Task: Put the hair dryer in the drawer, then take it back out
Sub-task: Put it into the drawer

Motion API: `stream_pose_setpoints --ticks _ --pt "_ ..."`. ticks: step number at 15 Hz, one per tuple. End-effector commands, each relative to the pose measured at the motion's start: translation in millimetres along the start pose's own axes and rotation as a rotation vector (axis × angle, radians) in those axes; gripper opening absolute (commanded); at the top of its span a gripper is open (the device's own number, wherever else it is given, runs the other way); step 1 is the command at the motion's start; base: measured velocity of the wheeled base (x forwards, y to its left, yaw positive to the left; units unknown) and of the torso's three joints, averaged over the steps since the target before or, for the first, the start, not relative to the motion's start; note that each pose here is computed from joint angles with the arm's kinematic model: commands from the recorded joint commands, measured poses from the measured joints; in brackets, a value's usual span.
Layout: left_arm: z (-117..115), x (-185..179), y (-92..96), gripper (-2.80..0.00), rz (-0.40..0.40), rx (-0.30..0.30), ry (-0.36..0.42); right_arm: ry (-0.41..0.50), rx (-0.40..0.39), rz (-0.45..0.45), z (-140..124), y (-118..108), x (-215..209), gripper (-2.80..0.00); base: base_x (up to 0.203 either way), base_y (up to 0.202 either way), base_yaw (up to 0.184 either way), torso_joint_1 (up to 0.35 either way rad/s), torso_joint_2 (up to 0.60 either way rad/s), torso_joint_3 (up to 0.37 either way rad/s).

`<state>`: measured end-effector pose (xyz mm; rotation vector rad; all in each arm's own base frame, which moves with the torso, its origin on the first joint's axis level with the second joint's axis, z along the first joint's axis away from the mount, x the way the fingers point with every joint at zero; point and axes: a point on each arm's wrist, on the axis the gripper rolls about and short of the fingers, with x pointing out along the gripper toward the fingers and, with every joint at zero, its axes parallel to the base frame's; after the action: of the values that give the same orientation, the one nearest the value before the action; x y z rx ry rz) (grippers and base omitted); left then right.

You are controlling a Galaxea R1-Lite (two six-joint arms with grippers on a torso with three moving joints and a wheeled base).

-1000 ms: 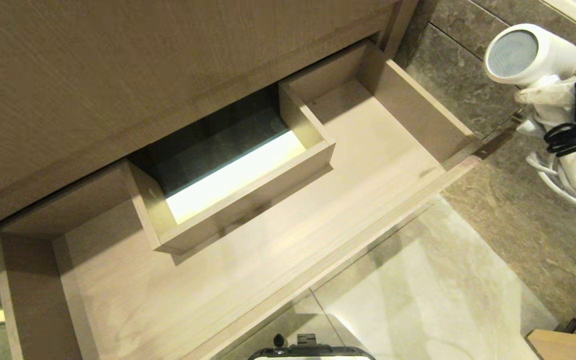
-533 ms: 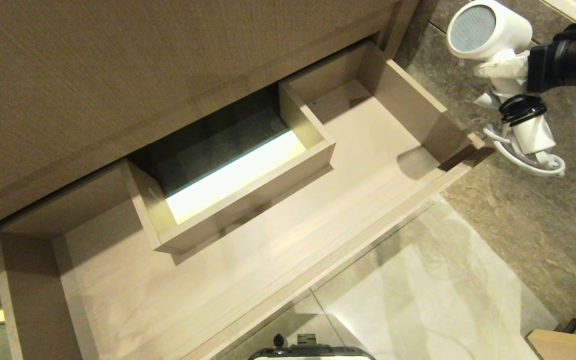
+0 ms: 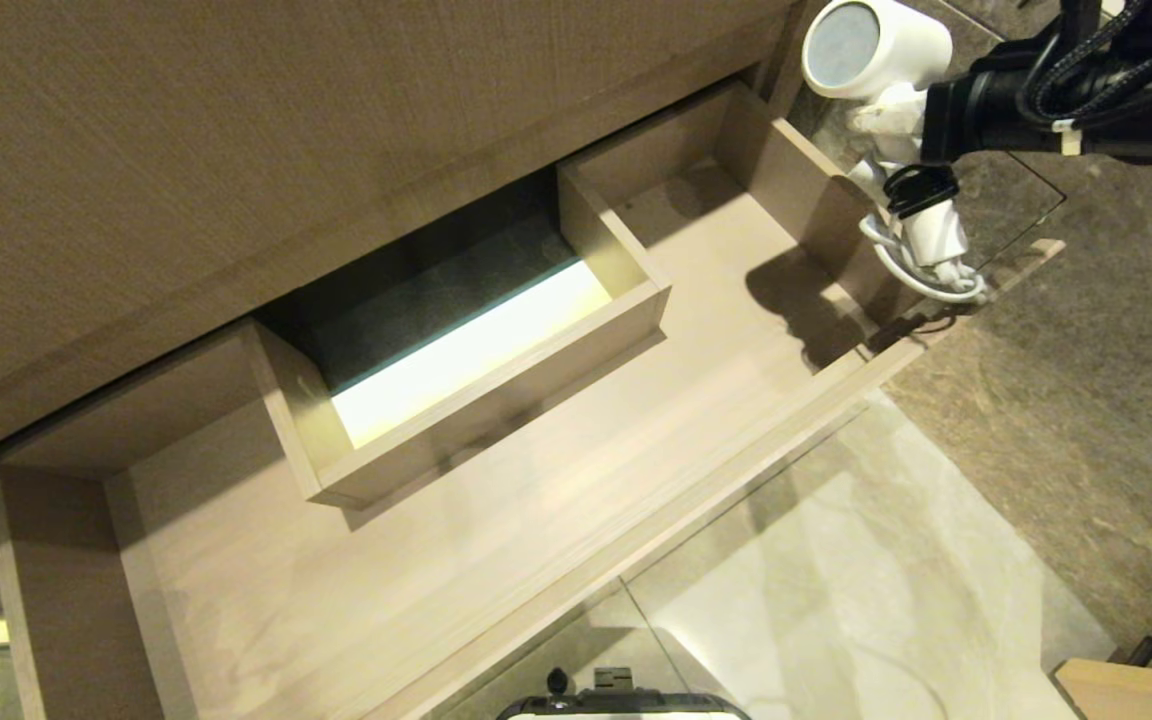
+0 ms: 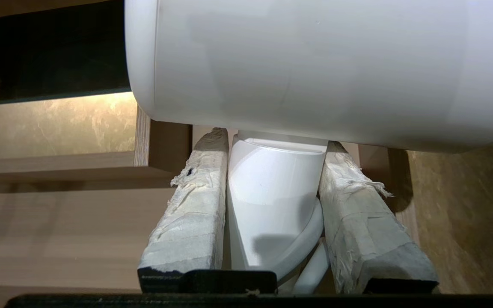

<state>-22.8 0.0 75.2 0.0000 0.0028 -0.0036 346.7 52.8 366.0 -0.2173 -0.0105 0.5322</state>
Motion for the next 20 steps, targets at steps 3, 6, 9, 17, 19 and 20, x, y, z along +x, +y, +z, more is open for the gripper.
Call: stream_pose_setpoints --ticks 3,6,9,17,19,20 --pt "0 0 0.0 -2.80 0.000 0.000 0.002 -0.019 0.009 0.037 -32 2 52 -2.80 0.000 0.000 0.000 0.000 0.00 0.000" --pt "0 0 0.0 -2.80 0.000 0.000 0.002 -0.024 0.015 0.066 -47 10 74 -2.80 0.000 0.000 0.000 0.000 0.00 0.000" --pt "0 0 0.0 -2.80 0.000 0.000 0.001 0.008 0.031 0.077 -62 11 86 -2.80 0.000 0.000 0.000 0.000 0.00 0.000" --pt "0 0 0.0 -2.80 0.000 0.000 0.000 0.033 0.032 0.061 -118 1 124 -2.80 0.000 0.000 0.000 0.000 0.00 0.000" --pt "0 0 0.0 -2.80 0.000 0.000 0.002 0.026 0.034 0.058 -128 0 131 -2.80 0.000 0.000 0.000 0.000 0.00 0.000" --pt "0 0 0.0 -2.80 0.001 0.000 0.001 0.023 0.032 0.056 -132 -1 134 -2.80 0.000 0.000 0.000 0.000 0.00 0.000"
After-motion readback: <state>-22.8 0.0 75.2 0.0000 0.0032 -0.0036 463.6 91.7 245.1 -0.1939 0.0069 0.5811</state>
